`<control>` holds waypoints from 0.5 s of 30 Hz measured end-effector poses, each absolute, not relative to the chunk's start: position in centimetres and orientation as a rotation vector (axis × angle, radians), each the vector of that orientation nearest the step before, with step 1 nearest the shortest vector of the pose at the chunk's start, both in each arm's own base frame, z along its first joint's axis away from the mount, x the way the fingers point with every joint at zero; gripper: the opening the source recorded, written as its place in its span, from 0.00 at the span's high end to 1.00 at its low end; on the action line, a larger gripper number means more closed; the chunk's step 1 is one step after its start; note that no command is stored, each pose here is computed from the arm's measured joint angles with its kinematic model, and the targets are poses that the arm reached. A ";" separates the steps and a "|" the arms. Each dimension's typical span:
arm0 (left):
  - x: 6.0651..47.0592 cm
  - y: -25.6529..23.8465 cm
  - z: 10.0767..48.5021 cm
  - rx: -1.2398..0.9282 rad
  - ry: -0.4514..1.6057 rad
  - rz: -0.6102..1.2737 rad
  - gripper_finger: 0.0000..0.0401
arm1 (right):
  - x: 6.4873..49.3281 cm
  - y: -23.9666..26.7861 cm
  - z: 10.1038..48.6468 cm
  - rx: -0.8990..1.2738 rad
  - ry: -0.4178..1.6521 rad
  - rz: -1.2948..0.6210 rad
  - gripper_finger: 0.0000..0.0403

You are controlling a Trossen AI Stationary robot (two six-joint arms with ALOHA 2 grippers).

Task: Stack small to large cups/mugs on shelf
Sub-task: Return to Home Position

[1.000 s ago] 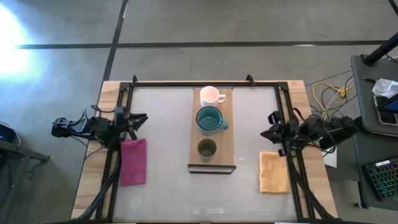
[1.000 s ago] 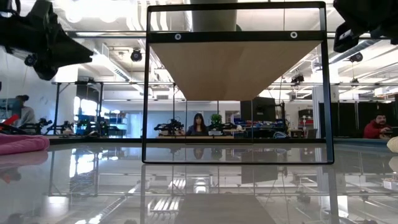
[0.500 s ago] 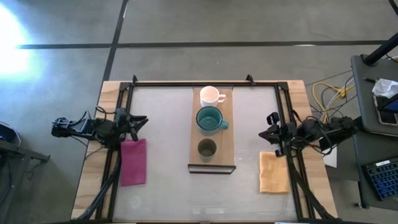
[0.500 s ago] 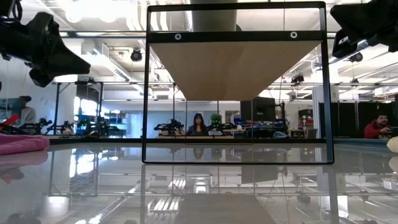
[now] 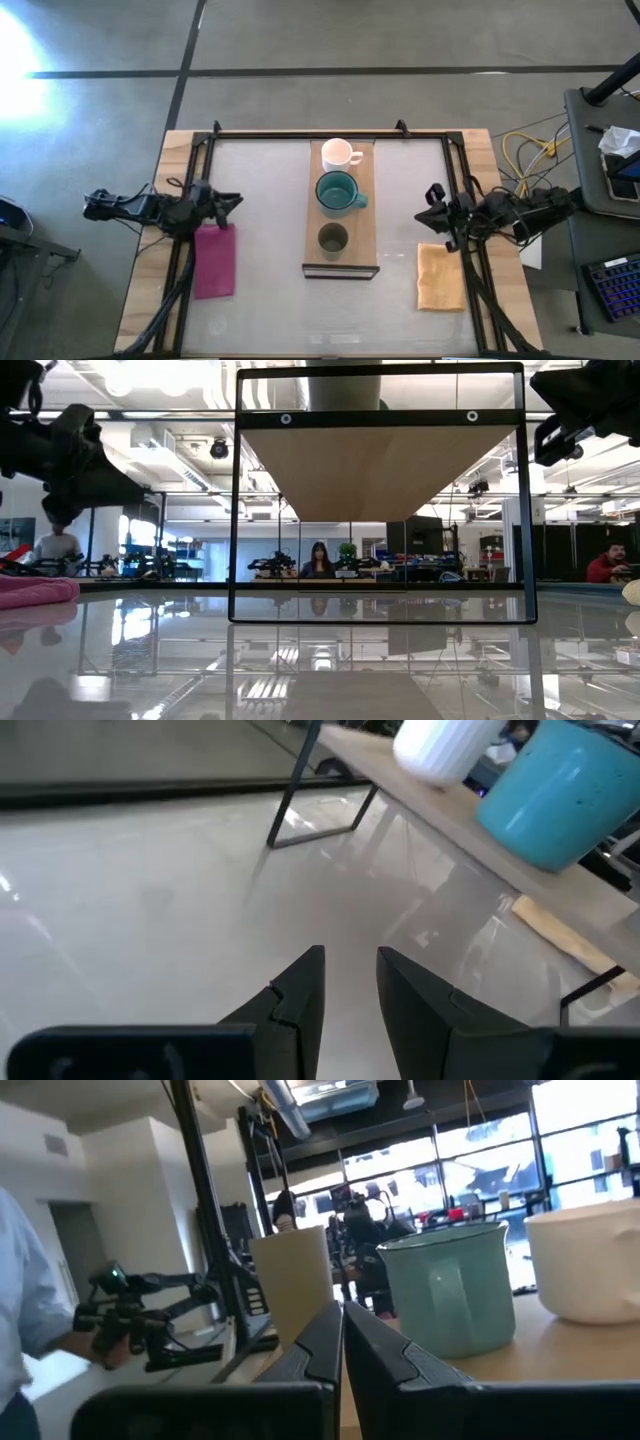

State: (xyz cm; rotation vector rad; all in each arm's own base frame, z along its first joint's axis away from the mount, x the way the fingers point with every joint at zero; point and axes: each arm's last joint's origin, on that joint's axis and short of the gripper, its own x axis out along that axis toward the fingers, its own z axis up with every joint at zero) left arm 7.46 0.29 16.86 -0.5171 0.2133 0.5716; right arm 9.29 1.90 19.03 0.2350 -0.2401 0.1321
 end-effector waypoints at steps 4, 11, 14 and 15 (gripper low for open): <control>7.8 0.2 16.9 -0.480 0.185 0.560 0.80 | 9.3 1.9 19.0 0.276 -0.235 0.137 0.98; 7.9 0.3 16.9 -0.360 0.205 0.584 0.80 | 9.3 1.9 19.0 0.278 -0.236 0.138 0.98; 7.9 0.3 16.8 -0.348 0.214 0.584 0.80 | 9.3 1.9 19.0 0.278 -0.235 0.137 0.98; 7.9 0.3 16.8 -0.348 0.213 0.584 0.80 | 9.3 1.9 19.0 0.278 -0.235 0.137 0.98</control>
